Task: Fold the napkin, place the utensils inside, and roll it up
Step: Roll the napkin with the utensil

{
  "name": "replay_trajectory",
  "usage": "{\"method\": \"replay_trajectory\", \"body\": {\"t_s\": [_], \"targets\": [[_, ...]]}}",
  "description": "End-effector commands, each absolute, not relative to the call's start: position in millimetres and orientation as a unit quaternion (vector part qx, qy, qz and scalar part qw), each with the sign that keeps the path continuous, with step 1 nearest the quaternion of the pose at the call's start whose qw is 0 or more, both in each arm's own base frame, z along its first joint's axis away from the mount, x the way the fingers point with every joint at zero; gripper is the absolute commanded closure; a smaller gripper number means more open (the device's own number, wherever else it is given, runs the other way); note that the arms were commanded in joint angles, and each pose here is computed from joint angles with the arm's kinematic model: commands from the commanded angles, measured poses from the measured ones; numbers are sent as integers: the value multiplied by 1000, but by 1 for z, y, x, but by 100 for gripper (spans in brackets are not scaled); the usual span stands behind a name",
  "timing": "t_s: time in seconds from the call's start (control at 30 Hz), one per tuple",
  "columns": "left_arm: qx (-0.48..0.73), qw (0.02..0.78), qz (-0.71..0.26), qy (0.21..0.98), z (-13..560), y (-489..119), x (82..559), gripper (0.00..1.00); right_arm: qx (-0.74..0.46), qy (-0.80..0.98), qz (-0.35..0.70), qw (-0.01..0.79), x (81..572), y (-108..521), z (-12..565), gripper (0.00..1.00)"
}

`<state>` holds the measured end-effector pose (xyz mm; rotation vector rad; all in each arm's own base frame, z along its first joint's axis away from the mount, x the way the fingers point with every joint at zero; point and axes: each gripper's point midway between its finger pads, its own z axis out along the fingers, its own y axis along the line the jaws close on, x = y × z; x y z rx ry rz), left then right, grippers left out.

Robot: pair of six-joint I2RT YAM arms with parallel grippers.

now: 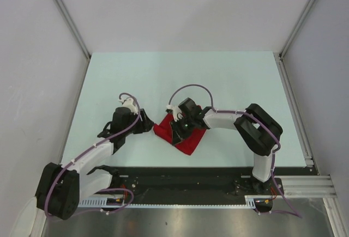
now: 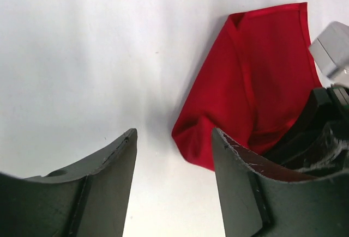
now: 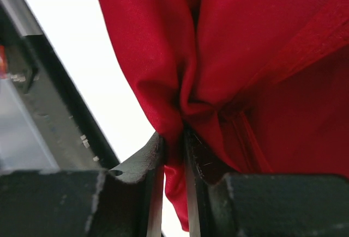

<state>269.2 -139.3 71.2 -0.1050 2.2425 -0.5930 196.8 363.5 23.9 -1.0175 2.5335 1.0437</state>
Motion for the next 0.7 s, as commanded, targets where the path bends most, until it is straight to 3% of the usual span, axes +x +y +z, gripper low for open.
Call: {"method": "replay_trajectory", "body": {"t_s": [0.0, 0.17, 0.67], "targets": [[-30, 409, -271, 871, 80, -152, 265, 37, -265, 900, 345, -41, 148, 319, -10, 98], [-9, 410, -299, 862, 80, -166, 264, 32, -216, 900, 374, -60, 151, 307, -18, 98], [50, 379, -350, 855, 66, -211, 281, 31, -158, 892, 414, -89, 167, 289, -38, 98]]}}
